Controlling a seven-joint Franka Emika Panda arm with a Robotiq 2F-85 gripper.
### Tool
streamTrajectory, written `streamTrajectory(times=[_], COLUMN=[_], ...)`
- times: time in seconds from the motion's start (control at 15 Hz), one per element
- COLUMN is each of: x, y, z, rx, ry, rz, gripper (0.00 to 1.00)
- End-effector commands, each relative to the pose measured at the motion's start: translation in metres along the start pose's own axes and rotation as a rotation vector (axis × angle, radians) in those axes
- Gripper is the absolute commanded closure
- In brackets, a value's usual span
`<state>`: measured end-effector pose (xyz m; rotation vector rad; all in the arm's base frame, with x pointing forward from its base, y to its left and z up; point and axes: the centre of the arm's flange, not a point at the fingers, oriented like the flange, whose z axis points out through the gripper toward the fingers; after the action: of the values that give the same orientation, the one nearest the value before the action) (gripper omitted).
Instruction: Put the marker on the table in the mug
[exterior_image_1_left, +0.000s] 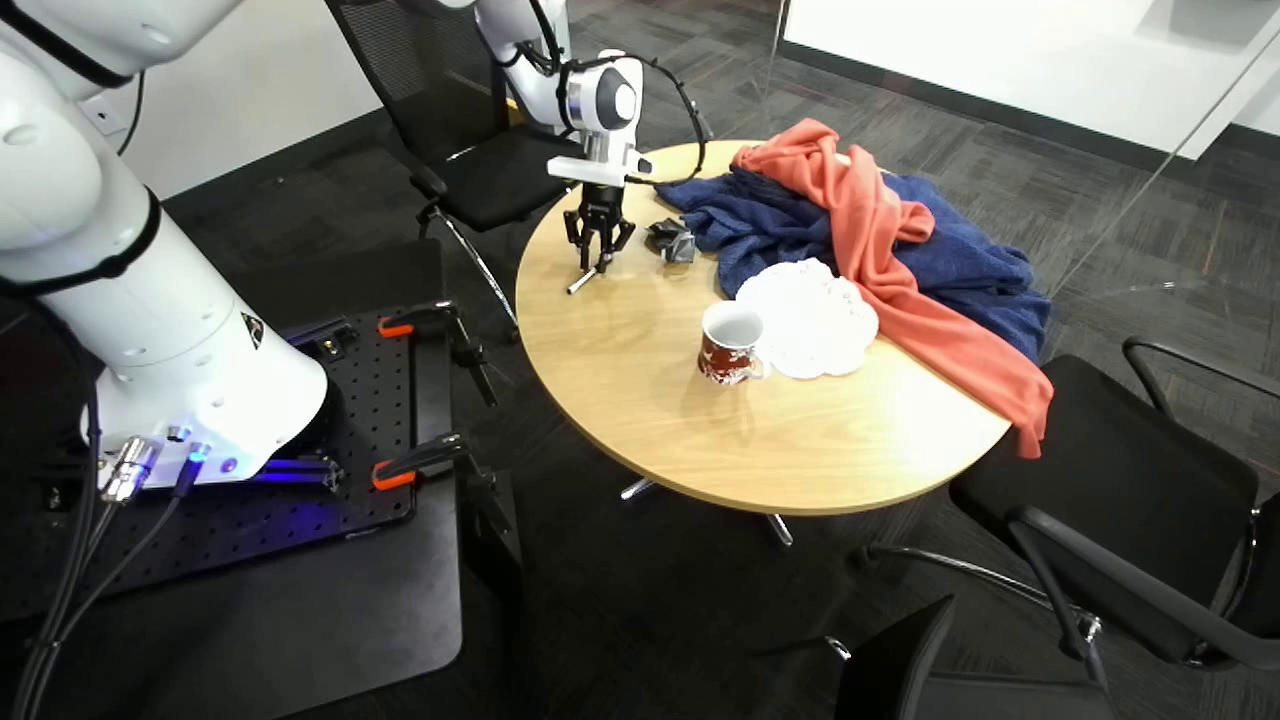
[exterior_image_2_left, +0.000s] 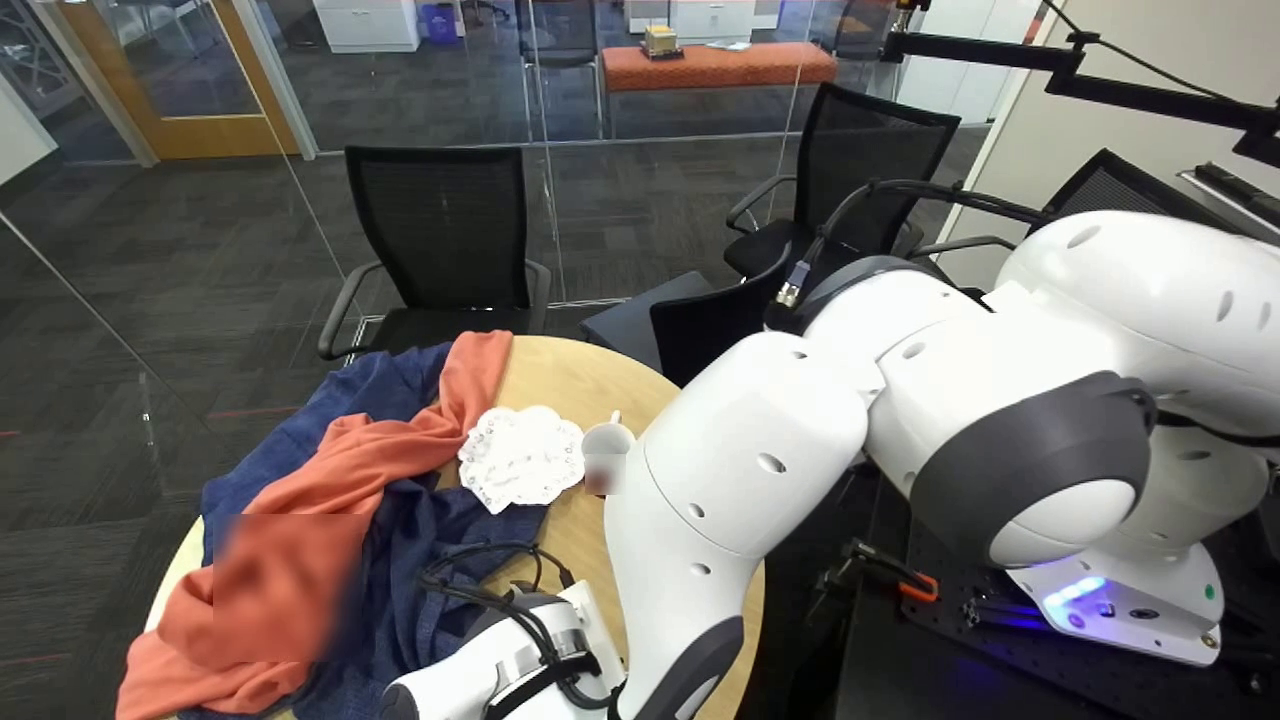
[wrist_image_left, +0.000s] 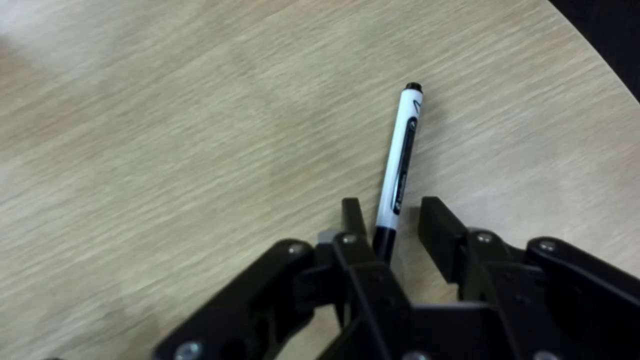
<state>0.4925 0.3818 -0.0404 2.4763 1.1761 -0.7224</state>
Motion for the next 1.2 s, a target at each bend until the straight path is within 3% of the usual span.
streamTrajectory(times=[0.0,0.2,0.53,0.8,1.13], x=[0.002,-0.013,-0.06,-0.107,-0.172], y=[0.003,0.01,0.042,0.071,0.103], z=[-0.006,-0.02,-0.079,-0.123,-0.148], rx=[-0.019,-0.028,-0.056,-0.091,-0.128], ry=[-0.002,0.031,0.21,0.341,0.455], rz=[0.018,0.047,0.198,0.337,0.513], gripper=[0.96,0.98,0.97,0.97,0.97])
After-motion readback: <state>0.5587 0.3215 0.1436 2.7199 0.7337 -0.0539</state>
